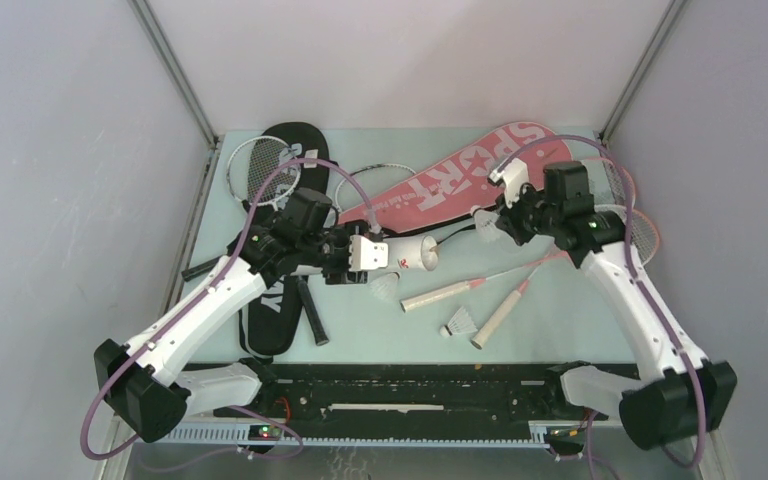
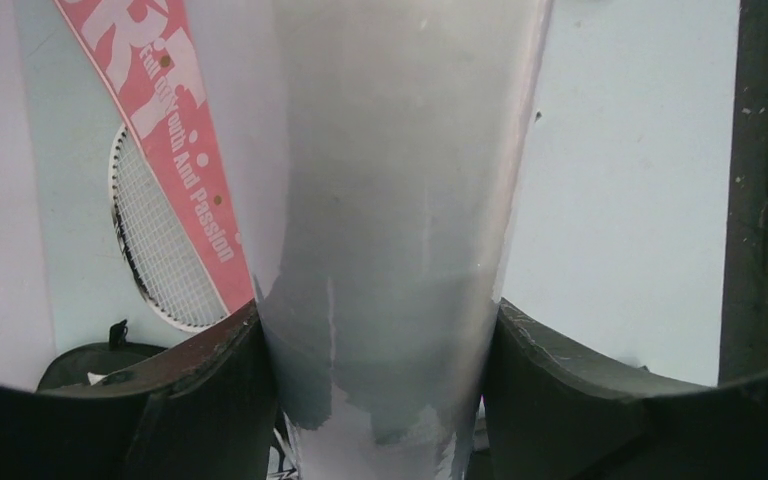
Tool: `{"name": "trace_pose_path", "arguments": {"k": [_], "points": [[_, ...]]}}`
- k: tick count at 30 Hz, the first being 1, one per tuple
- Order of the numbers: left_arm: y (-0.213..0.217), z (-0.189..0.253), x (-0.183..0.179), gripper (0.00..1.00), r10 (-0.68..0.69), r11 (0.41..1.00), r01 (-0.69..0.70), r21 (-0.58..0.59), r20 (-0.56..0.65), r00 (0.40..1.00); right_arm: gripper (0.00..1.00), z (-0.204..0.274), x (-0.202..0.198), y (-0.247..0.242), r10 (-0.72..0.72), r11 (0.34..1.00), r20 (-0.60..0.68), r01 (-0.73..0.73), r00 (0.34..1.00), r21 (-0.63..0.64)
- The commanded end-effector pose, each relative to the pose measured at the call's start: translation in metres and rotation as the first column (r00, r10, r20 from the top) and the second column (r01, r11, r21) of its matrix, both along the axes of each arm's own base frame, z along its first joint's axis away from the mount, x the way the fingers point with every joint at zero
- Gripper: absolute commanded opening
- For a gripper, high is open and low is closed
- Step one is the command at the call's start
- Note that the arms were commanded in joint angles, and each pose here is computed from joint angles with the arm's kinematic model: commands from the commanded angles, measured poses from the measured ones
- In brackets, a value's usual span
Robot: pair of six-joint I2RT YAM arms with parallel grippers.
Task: Pack up the badminton gear
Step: Place the shuttlecock at the shuttle tube.
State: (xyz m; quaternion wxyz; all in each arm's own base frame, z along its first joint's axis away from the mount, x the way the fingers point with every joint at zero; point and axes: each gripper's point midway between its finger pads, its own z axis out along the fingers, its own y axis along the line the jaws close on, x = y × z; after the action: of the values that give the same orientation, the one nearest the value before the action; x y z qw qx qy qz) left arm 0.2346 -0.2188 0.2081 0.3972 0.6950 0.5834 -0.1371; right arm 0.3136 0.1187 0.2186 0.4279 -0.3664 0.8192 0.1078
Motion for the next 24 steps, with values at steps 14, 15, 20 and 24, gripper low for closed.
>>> {"name": "trace_pose_path", "arguments": {"k": [14, 15, 20, 24], "points": [[0.012, -0.006, 0.011, 0.61, -0.069, 0.991, 0.057, 0.118, 0.099, 0.993, 0.0, 0.063, -0.113, 0.079, 0.527, 0.827, 0.013, -0.517, 0.849, 0.221], [0.012, -0.006, 0.01, 0.61, -0.071, 0.992, 0.06, 0.114, 0.095, 0.993, 0.0, 0.063, -0.115, 0.083, 0.538, 0.82, 0.011, -0.526, 0.843, 0.225], [0.007, -0.003, 0.007, 0.61, -0.073, 0.994, 0.066, 0.082, 0.08, 0.994, 0.0, 0.058, -0.115, 0.096, 0.559, 0.81, -0.027, -0.538, 0.829, 0.233], [0.005, -0.004, 0.005, 0.61, -0.073, 0.995, 0.068, 0.073, 0.072, 0.995, 0.0, 0.059, -0.114, 0.105, 0.575, 0.799, -0.052, -0.546, 0.817, 0.252]]}}
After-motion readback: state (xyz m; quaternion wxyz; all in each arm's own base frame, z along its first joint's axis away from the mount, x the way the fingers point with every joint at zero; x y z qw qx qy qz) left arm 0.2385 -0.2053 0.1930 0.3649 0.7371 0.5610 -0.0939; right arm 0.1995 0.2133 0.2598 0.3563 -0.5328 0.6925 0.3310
